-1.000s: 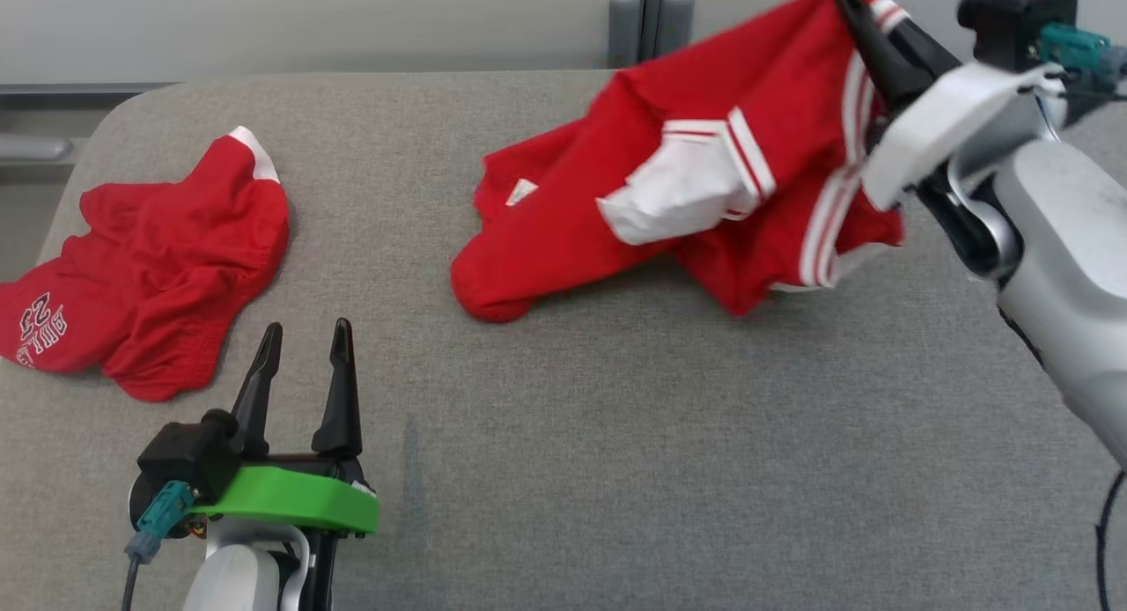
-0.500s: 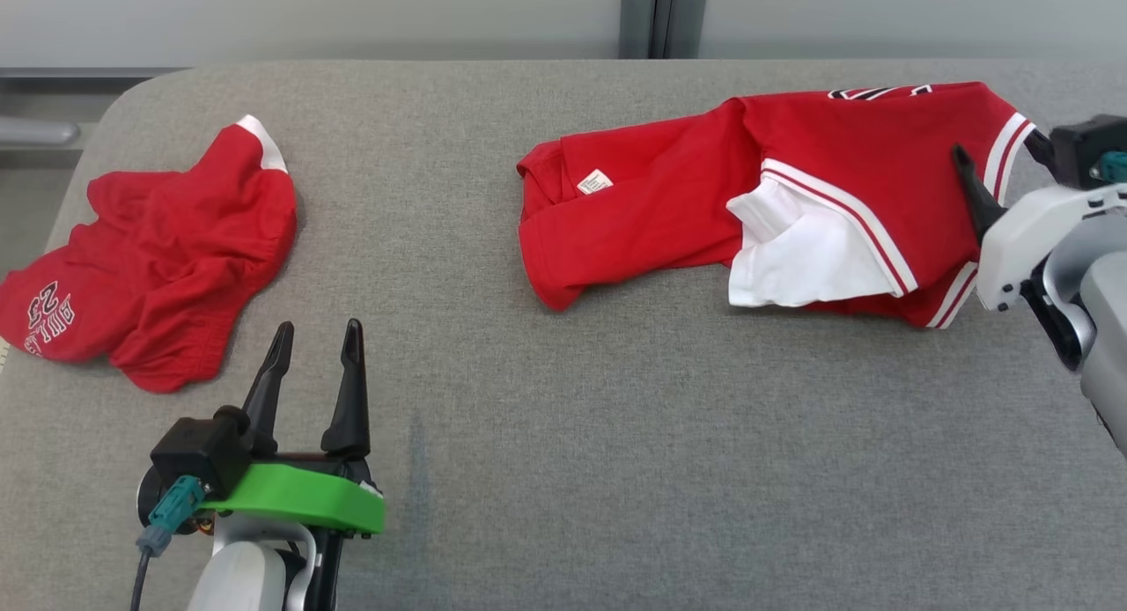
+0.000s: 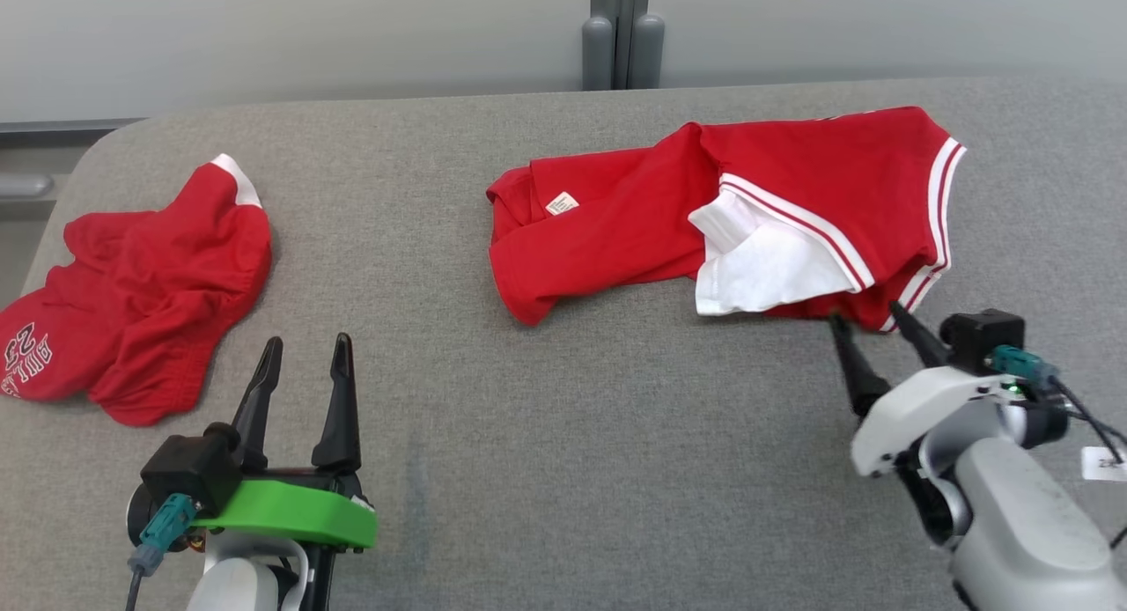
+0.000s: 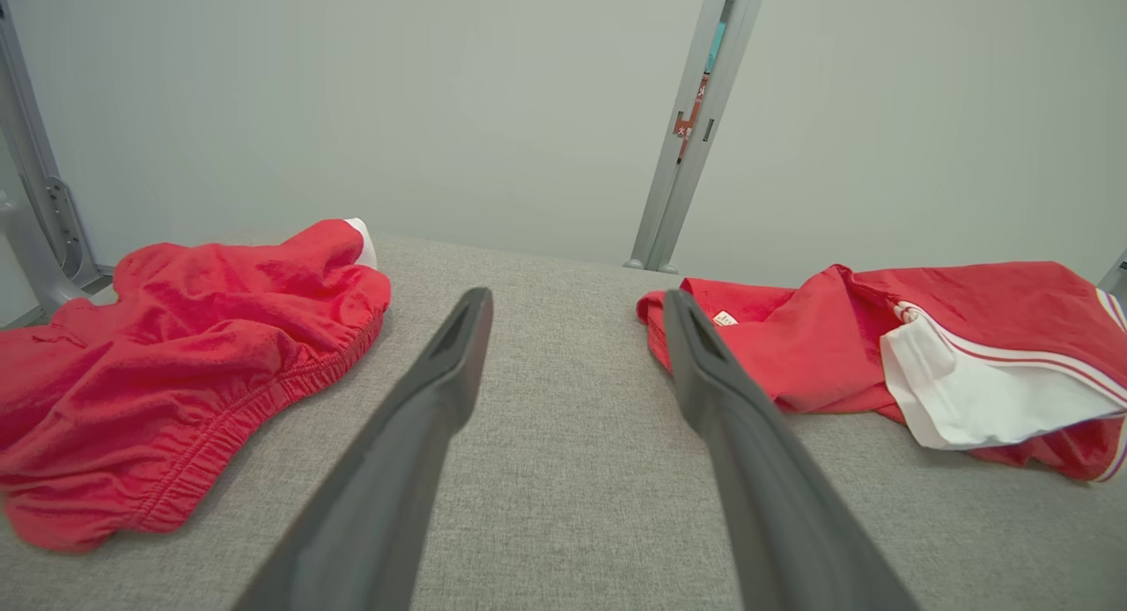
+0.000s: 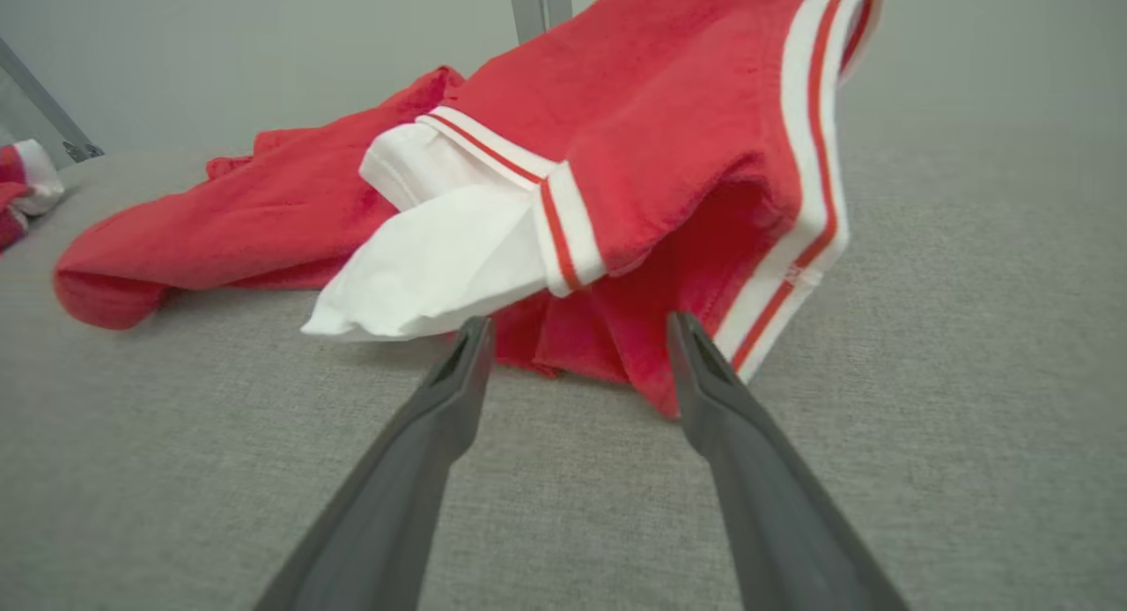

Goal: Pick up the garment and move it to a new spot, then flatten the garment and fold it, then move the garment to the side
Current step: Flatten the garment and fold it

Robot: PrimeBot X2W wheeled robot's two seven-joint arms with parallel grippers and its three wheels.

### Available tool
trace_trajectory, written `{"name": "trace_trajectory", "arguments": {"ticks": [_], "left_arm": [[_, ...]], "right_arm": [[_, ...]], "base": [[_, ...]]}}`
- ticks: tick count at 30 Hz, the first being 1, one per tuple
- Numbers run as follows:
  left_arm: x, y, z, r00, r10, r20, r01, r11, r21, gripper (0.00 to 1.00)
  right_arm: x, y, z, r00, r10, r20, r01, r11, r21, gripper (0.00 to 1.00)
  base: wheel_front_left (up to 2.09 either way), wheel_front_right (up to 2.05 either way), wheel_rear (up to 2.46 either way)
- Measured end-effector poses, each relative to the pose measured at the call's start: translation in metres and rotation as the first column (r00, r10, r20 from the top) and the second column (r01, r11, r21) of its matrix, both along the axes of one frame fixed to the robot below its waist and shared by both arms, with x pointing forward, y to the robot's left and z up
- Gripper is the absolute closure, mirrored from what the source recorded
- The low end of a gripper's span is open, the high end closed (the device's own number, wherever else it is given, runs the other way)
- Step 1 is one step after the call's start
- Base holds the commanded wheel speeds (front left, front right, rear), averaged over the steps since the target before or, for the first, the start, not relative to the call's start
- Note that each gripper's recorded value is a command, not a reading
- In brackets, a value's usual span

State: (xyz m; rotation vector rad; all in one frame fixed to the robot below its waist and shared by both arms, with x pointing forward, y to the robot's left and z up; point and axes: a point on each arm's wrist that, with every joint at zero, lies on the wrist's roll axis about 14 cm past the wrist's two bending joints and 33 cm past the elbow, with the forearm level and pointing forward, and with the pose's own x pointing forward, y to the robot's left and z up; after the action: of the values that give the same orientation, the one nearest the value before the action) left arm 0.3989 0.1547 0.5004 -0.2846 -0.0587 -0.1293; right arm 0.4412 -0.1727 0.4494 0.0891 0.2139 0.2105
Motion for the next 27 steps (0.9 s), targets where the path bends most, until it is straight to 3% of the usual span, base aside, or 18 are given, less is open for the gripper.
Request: {"name": "trace_trajectory", "arguments": {"ticks": [7,13,22,23,24,27], "left_arm": [[0.008,-0.007,0.000,1.000,-0.022,0.003,0.022,1.000,0.007,0.00],[0.008,-0.006,-0.001,1.000,-0.022,-0.002,0.022,1.000,0.012,0.00],[0.009,-0.001,-0.007,1.000,-0.013,-0.017,0.013,1.000,0.017,0.00],[0.010,-0.001,-0.007,1.000,-0.012,-0.017,0.012,1.000,0.015,0.00],[0.011,-0.001,-0.007,1.000,-0.012,-0.018,0.012,1.000,0.014,0.00],[0.012,-0.002,-0.009,1.000,-0.015,-0.024,0.015,1.000,0.015,0.00]], "right_arm": [[-0.001,0.045,-0.003,0.997,0.015,-0.076,-0.005,0.991,0.135,0.00],[0.008,0.030,-0.005,0.990,-0.083,-0.112,0.105,0.974,0.202,0.00],[0.027,0.030,-0.003,0.984,-0.115,-0.138,0.151,0.946,0.287,0.00],[0.030,0.032,-0.003,0.985,-0.111,-0.136,0.146,0.947,0.287,0.40],[0.033,0.034,-0.001,0.986,-0.104,-0.128,0.136,0.951,0.277,1.00],[0.035,0.033,-0.005,0.986,-0.105,-0.133,0.135,0.959,0.248,1.00]], "base": [[0.00,0.00,0.00],[0.00,0.00,0.00],[0.00,0.00,0.00],[0.00,0.00,0.00],[0.00,0.00,0.00],[0.00,0.00,0.00]]}}
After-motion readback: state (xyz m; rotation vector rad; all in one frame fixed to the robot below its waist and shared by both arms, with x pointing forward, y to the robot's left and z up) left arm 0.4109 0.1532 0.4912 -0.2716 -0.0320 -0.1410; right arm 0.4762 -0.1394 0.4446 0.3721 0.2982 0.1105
